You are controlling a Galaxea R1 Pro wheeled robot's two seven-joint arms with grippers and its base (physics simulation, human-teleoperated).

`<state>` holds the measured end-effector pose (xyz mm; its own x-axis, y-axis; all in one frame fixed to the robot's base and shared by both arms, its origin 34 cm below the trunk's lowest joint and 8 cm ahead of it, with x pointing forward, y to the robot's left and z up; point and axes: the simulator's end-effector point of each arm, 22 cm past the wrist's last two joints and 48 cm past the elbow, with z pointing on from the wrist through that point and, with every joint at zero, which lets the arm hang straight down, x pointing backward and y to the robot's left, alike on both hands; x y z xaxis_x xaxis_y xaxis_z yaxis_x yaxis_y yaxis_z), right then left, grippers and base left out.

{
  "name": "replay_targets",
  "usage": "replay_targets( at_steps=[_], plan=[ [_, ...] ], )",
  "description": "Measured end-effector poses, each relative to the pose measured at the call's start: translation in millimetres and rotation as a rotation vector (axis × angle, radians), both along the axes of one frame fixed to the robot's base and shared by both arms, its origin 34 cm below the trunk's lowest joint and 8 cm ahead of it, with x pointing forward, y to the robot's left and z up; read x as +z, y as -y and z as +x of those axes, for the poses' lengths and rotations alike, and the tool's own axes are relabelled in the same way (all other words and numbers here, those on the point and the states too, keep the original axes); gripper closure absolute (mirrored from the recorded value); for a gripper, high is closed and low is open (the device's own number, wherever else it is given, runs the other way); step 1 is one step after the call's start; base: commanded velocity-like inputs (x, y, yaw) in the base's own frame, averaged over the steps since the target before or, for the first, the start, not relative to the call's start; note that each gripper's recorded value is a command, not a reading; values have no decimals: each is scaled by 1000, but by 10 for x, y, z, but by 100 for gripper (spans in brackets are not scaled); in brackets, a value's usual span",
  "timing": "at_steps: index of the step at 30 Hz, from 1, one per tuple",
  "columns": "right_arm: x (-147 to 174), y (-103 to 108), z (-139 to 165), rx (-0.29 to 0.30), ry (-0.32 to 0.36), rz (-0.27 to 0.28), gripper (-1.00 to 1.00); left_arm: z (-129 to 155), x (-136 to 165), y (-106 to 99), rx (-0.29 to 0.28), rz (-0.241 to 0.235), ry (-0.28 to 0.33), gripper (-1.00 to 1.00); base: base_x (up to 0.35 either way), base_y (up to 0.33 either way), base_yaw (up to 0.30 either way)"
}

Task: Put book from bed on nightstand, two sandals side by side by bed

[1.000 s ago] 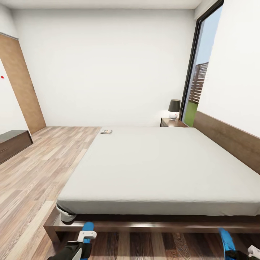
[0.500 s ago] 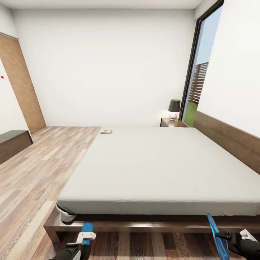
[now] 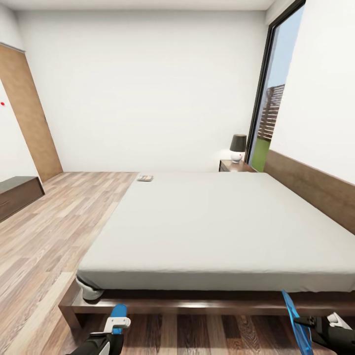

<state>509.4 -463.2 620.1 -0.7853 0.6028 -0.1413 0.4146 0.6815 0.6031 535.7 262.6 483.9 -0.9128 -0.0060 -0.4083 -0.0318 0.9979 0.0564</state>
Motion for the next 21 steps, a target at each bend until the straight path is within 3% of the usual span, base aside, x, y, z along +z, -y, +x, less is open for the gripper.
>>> replay_targets(
  at_steps=[21],
  plan=[
    [-403,3,-47,0,1,-2,100,-33,-395,1,0,0,8,100,0,0,0]
  ],
)
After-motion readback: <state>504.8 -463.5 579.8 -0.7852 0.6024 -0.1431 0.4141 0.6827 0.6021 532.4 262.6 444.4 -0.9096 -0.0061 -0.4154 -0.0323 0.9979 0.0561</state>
